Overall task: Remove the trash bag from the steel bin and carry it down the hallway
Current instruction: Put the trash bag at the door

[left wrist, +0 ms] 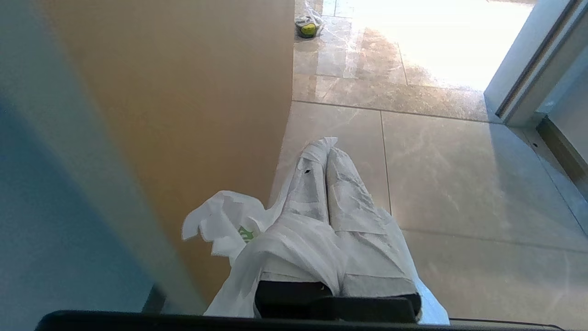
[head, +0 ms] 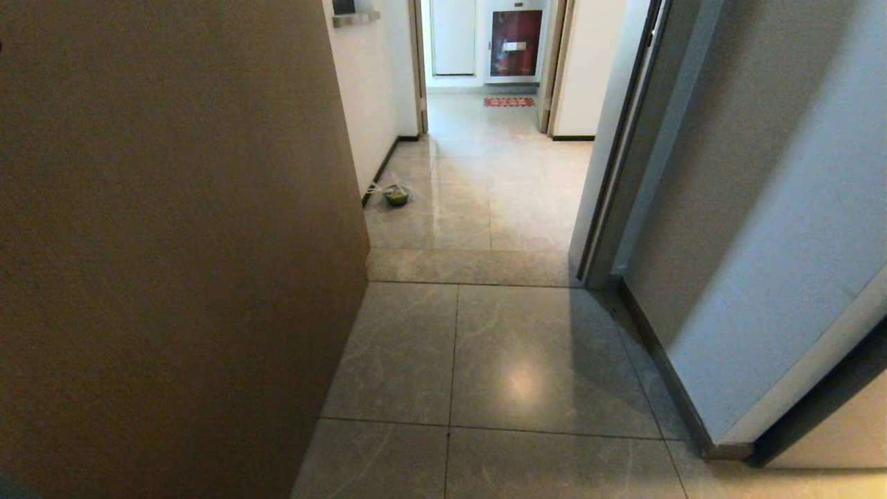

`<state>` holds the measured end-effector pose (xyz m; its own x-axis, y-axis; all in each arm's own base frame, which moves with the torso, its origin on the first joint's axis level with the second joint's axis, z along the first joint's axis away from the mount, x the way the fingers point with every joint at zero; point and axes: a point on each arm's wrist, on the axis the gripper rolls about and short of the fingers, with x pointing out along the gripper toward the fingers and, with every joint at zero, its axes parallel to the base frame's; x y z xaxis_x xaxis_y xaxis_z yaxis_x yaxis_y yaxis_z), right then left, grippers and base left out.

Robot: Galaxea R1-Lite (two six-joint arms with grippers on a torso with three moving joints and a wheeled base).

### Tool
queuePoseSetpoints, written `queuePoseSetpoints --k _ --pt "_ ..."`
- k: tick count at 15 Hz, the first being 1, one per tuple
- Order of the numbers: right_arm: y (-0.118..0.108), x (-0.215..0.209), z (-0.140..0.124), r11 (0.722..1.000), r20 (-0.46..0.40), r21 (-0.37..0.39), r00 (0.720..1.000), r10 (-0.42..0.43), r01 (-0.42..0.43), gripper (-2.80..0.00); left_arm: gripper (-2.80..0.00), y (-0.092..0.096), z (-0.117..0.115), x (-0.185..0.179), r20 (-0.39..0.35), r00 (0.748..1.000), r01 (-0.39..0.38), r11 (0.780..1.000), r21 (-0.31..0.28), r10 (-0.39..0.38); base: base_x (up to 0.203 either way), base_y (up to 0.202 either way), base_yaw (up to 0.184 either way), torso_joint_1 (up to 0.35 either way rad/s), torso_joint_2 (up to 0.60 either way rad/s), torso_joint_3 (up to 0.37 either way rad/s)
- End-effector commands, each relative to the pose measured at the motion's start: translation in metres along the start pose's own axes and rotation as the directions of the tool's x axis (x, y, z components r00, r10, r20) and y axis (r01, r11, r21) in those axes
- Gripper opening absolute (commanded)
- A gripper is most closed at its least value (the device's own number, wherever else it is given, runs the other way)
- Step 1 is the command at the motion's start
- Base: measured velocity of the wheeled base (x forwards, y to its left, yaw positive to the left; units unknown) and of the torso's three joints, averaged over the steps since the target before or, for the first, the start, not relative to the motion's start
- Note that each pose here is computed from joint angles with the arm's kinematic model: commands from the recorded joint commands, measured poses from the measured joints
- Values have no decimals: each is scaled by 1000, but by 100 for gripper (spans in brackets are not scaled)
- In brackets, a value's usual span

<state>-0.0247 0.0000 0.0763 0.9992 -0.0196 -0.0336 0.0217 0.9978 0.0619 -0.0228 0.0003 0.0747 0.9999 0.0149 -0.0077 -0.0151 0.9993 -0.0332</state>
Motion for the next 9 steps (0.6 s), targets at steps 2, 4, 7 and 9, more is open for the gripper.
queuePoseSetpoints --k 2,4,7,9 --pt "0 0 0 1000 1 1 1000 0 0 -280 -280 0 0 0 -2 1000 0 1000 0 0 193 0 -1 3 2 0" --pt "0 0 0 1000 1 1 1000 0 0 -280 -280 0 0 0 -2 1000 0 1000 0 0 193 0 0 2 2 2" --pt "0 0 0 1000 1 1 1000 0 0 -280 -280 0 0 0 -3 1000 -1 1000 -2 1 192 0 1 3 3 3" --pt "0 0 0 1000 1 1 1000 0 0 -280 -280 0 0 0 -2 1000 0 1000 0 0 191 0 1 4 3 -2"
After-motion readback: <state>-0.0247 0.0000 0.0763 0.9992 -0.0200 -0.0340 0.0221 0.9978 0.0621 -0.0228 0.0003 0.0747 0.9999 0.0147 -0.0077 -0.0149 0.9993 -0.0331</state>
